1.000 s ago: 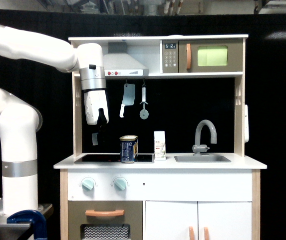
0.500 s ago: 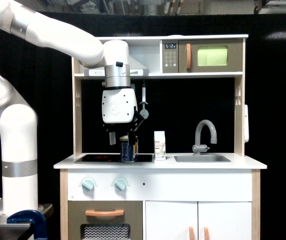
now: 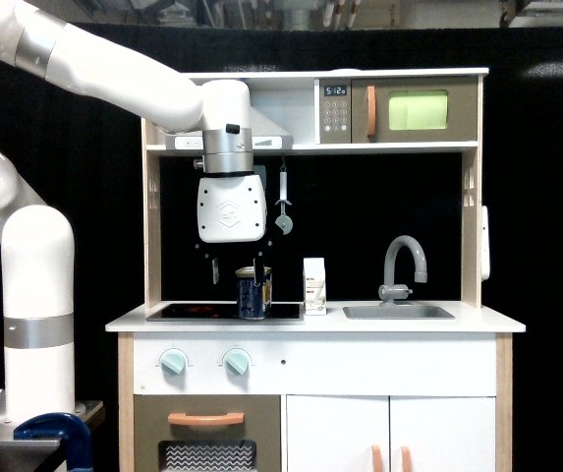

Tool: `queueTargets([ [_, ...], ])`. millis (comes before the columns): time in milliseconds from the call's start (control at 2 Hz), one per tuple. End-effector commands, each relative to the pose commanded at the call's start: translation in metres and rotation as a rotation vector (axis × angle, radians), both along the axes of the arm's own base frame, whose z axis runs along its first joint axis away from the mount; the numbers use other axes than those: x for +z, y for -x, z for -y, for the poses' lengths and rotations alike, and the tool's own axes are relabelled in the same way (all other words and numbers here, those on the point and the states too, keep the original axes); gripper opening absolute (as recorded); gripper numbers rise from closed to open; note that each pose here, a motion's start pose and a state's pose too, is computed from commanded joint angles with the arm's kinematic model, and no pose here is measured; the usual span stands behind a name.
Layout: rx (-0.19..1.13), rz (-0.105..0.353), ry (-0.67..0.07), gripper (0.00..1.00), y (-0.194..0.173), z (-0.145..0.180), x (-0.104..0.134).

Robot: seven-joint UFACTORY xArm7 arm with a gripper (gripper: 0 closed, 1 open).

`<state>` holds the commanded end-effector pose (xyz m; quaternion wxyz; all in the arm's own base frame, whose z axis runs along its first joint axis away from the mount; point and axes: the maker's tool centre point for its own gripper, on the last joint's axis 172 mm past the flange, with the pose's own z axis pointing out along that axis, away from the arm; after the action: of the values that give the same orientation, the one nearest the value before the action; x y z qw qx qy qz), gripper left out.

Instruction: Put the canned spam into the sink

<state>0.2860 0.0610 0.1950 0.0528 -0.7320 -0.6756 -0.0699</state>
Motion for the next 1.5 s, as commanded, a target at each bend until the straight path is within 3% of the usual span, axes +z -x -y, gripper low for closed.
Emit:
queueTargets([
  [500,-0.009,-0.055,-0.145,1.0,0.001,-0.027,-0.003],
  [1000,-0.03,-0.066,-0.182,1.0,-0.003,-0.073,-0.002],
  [1500,-0.03,-0.066,-0.182,1.0,-0.006,-0.098,0.004],
])
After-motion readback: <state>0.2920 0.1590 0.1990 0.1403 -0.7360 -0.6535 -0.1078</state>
